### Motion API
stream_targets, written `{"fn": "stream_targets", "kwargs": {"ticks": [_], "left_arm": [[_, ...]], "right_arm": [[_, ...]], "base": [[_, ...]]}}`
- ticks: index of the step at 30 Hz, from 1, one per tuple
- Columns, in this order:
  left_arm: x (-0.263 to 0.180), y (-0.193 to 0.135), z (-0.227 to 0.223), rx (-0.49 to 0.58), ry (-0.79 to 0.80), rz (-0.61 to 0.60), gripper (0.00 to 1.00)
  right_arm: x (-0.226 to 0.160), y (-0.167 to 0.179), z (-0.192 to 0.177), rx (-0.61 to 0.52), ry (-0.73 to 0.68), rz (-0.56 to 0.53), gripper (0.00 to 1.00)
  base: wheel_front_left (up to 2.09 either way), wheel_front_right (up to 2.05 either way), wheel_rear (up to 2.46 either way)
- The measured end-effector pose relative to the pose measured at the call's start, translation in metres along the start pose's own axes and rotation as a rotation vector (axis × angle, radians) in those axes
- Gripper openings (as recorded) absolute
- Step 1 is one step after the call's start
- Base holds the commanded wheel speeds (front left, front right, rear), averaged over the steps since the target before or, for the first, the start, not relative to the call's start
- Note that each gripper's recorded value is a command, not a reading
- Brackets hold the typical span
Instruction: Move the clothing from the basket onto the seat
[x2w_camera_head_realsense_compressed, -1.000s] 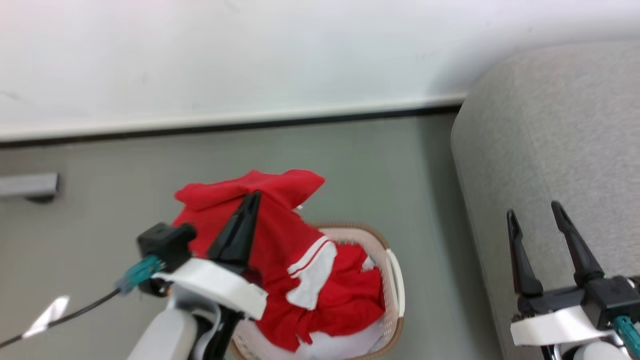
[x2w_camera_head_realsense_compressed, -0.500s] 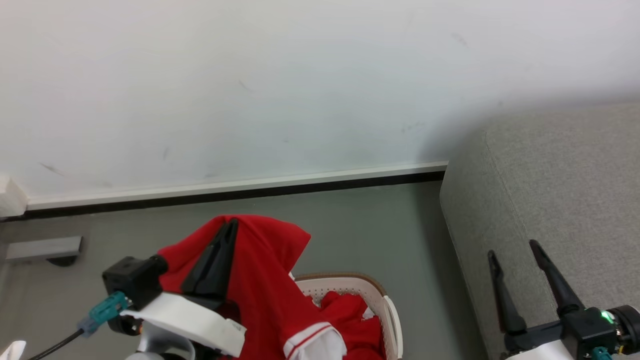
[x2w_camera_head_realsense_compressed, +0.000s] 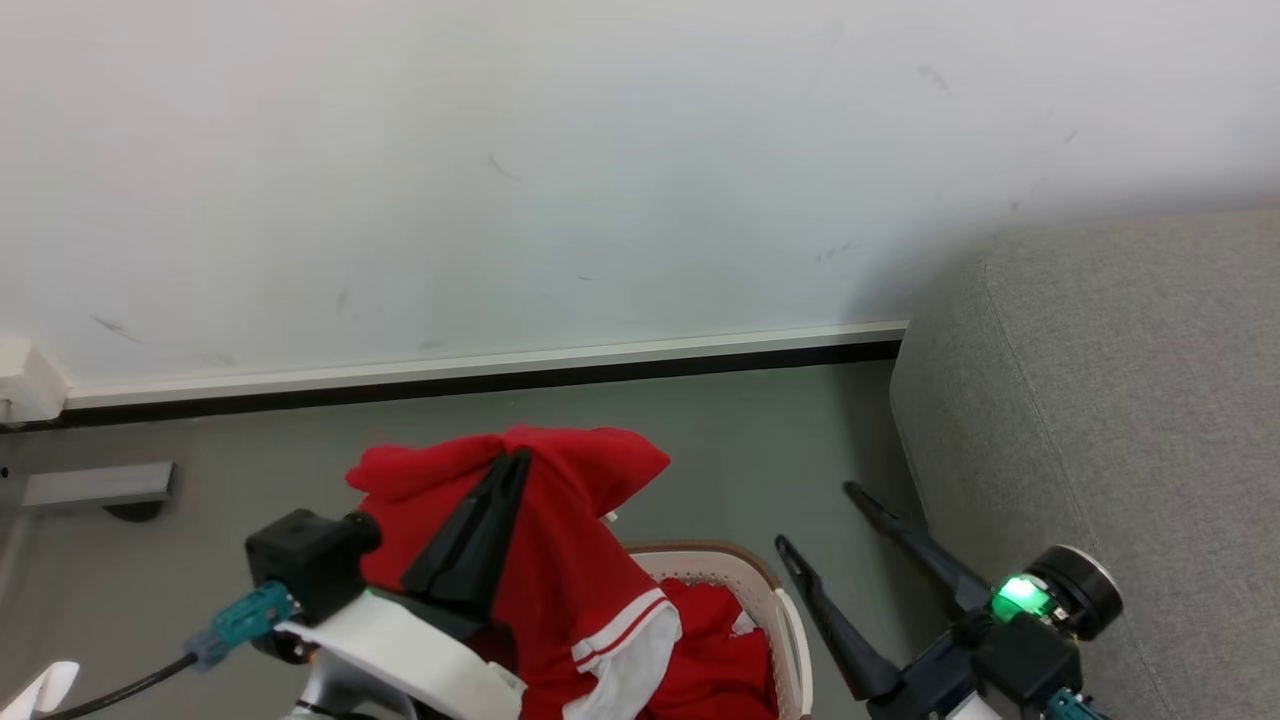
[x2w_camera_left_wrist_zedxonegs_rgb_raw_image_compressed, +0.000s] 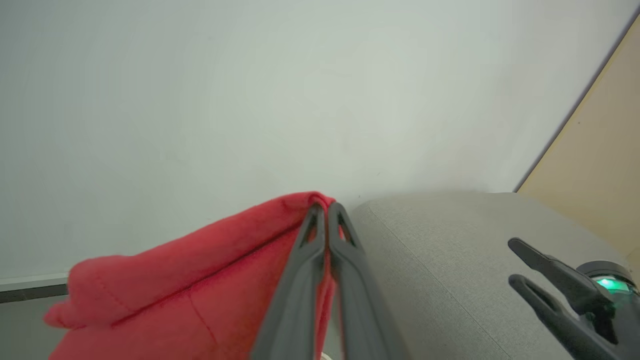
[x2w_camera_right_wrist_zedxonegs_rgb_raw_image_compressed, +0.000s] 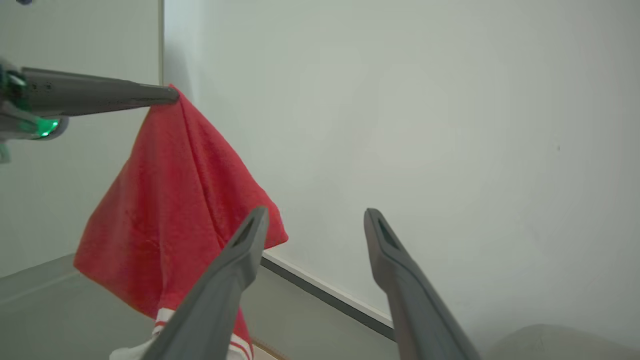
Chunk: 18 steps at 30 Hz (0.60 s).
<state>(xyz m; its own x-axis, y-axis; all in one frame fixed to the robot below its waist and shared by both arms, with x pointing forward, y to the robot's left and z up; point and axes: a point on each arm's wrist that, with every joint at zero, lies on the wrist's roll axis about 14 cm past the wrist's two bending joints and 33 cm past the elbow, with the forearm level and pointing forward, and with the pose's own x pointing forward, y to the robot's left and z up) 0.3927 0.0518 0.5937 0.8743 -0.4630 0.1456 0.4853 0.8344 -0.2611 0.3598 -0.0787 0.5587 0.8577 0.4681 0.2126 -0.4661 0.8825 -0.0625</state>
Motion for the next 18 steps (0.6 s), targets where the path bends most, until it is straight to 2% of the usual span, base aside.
{"fn": "stream_targets", "kwargs": {"ticks": [9, 18], "left_arm": [[0.004, -0.030, 0.000, 0.016, 0.016, -0.103, 0.00], [0.003, -0.076, -0.010, 0.000, 0.062, -0.251, 0.00]], "right_arm": [[0.023, 0.045, 0.005, -0.008, 0.001, 0.221, 1.00], [0.032, 0.077, -0.004, 0.020, 0.041, 0.351, 1.00]], "base": [[0.00, 0.00, 0.00], [0.00, 0.00, 0.00]]}}
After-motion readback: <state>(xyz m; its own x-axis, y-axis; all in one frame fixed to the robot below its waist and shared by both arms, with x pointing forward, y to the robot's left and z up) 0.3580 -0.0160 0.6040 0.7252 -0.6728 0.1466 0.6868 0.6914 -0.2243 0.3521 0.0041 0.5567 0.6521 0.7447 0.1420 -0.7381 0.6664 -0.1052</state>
